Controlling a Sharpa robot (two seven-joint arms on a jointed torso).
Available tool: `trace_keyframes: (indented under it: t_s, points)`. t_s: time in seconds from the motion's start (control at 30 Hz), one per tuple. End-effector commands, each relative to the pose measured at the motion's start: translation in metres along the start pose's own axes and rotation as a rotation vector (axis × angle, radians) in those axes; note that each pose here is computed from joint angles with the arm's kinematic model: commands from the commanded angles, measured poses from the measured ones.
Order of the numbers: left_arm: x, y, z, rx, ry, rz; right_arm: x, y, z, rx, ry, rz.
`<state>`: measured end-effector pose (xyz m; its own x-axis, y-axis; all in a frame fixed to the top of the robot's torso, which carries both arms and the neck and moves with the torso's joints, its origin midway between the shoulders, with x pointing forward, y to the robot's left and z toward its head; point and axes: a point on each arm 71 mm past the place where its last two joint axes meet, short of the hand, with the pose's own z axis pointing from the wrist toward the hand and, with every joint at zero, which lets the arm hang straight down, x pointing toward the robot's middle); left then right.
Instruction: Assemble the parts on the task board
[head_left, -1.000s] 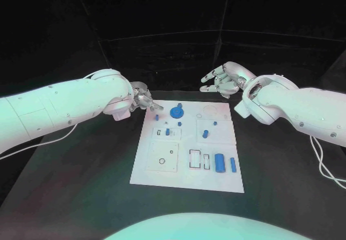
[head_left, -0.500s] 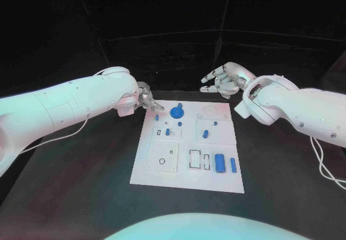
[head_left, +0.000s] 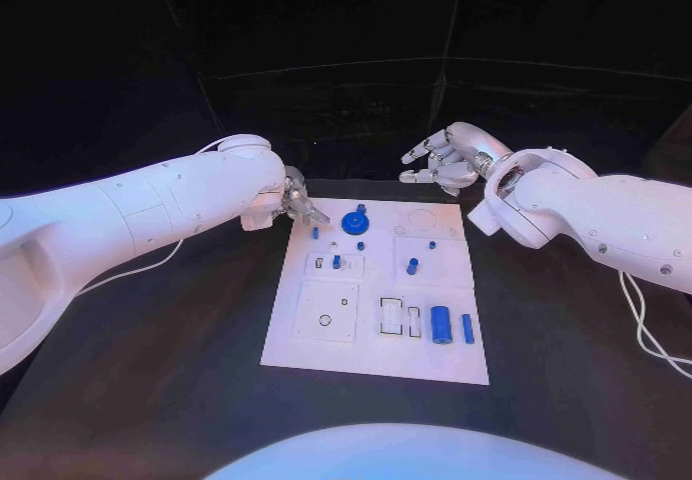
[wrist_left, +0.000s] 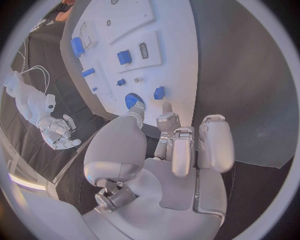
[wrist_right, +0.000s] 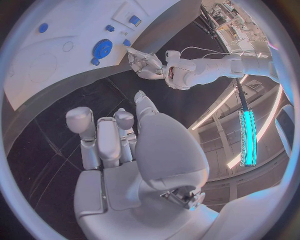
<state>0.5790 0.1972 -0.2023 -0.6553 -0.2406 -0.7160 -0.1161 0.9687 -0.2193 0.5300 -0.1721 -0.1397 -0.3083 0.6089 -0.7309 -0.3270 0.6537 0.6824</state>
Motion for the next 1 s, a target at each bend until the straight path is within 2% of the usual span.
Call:
trace_keyframes:
  t_s: [0.03, 0.37, 1.0]
  points:
    - [0.0008, 0.0003, 0.002, -0.001, 0.023, 0.03, 0.0001, 0.0023, 0.0008, -0.012, 0.005, 0.002]
    - [0.0063, 0.0002, 0.0093, -0.008, 0.038, 0.037, 0.0011, 0.0033, 0.0018, -0.015, 0.007, 0.002]
    - [0.0107, -0.0063, 0.0116, 0.005, 0.058, 0.051, 0.0014, 0.0034, 0.0021, -0.015, 0.009, 0.002]
